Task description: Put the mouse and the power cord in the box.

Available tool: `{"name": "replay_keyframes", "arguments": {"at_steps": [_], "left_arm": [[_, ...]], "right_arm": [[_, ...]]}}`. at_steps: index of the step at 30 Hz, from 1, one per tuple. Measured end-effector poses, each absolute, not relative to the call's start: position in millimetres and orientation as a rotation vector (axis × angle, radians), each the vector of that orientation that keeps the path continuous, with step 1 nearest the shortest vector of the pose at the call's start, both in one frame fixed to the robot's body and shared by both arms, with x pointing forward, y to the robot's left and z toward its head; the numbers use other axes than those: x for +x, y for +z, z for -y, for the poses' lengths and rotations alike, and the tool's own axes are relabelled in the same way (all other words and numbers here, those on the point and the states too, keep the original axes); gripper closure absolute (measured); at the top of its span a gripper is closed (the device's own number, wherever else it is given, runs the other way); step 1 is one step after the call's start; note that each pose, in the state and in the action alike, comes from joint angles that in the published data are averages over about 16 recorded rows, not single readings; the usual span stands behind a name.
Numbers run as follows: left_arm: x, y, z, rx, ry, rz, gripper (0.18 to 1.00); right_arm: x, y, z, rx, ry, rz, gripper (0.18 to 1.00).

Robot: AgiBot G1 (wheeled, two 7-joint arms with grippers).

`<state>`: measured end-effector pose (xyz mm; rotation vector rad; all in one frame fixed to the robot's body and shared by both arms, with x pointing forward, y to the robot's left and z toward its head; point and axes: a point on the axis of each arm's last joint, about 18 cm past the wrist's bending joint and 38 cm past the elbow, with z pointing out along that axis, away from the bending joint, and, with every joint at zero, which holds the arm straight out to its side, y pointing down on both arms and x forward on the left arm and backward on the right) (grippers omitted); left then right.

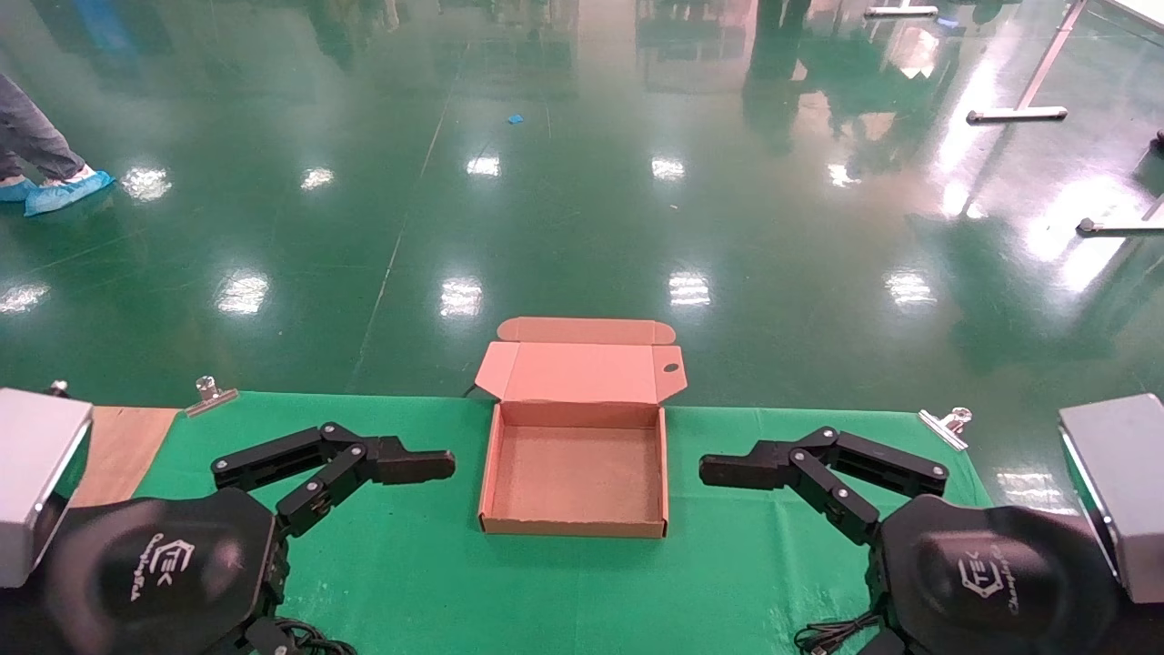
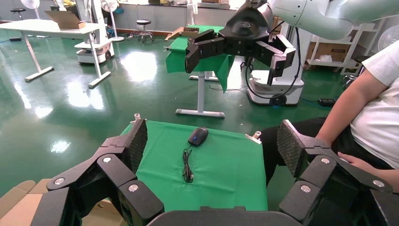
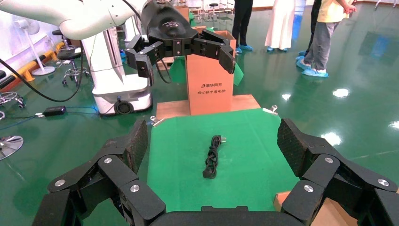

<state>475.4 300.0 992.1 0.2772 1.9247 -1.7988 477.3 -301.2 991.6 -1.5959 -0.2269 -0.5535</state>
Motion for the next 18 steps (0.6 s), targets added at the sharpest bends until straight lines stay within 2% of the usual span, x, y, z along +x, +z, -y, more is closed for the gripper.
{"name": "replay_keyframes", "arguments": {"at_steps": [18], "left_arm": [[475.4,992.1,-300.0,0.277,-1.799,-1.925,0.184]], "right_arm": [[477.3,991.6,301.2,-1.596,-0.554,0.227,0.178]]}}
